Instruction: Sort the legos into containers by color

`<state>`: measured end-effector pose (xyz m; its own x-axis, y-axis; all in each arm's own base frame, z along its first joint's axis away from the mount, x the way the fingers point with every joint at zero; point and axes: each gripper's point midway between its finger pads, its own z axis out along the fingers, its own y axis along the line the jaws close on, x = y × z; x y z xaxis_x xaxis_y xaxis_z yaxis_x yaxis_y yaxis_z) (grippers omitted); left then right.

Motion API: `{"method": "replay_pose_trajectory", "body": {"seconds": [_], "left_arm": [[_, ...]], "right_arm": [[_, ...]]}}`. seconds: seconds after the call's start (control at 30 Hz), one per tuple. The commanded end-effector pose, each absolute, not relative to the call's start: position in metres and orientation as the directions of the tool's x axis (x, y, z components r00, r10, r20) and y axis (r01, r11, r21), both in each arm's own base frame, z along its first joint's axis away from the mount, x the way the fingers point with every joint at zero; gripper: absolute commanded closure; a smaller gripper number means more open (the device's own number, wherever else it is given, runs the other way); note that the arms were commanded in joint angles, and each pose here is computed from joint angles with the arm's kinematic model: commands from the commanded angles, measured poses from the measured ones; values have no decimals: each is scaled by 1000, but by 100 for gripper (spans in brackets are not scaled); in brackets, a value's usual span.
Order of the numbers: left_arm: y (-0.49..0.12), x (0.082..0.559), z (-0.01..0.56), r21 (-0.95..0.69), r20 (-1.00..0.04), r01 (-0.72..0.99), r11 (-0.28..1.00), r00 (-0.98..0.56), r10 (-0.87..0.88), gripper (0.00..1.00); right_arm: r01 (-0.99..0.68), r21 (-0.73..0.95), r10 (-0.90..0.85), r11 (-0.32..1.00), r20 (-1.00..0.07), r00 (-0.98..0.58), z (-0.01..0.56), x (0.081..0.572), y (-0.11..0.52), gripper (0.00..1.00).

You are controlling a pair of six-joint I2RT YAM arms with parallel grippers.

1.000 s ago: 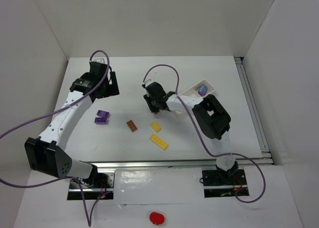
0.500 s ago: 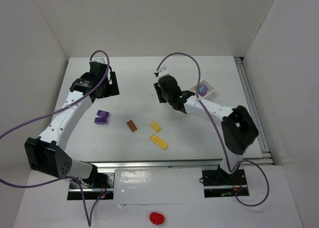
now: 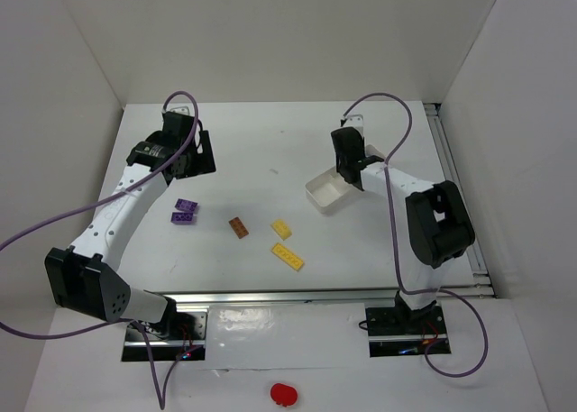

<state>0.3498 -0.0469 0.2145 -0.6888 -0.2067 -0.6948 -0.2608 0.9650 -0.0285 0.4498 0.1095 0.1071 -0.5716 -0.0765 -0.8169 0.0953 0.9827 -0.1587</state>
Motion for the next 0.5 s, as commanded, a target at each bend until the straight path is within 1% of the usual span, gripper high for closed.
{"method": "replay_pose_trajectory", "body": {"seconds": [0.0, 0.07, 0.1, 0.13, 0.17, 0.23, 0.33, 0.4, 0.47], "left_arm": [[-45, 351, 230, -48, -710, -272, 961, -668, -224, 0], [-44, 350, 233, -46, -718, -277, 960, -659, -225, 0], [-44, 350, 233, -46, -718, -277, 960, -659, -225, 0], [-43, 350, 233, -40, -718, -271, 962, -661, -216, 0], [-43, 350, 233, -40, -718, -271, 962, -661, -216, 0], [-43, 349, 236, -40, -718, -271, 962, -661, -216, 0], [-43, 348, 242, -41, -719, -271, 962, -660, -216, 0], [-43, 349, 246, -45, -724, -271, 962, -654, -218, 0], [-41, 349, 246, -39, -727, -276, 960, -651, -217, 0]], "right_arm": [[151, -134, -30, 980, -837, -546, 109, 457, 102, 68], [152, -121, -17, 981, -831, -556, 101, 457, 100, 64], [151, -126, -19, 980, -826, -563, 97, 457, 100, 50], [151, -126, -19, 980, -826, -563, 97, 457, 100, 43], [157, -117, -9, 981, -828, -561, 97, 457, 100, 36], [181, -126, -2, 975, -825, -565, 99, 456, 97, 30], [153, -107, -8, 982, -843, -537, 118, 451, 111, 30], [126, -72, 0, 989, -868, -496, 144, 446, 122, 34], [13, -26, -16, 1000, -867, -499, 152, 432, 153, 38]]}}
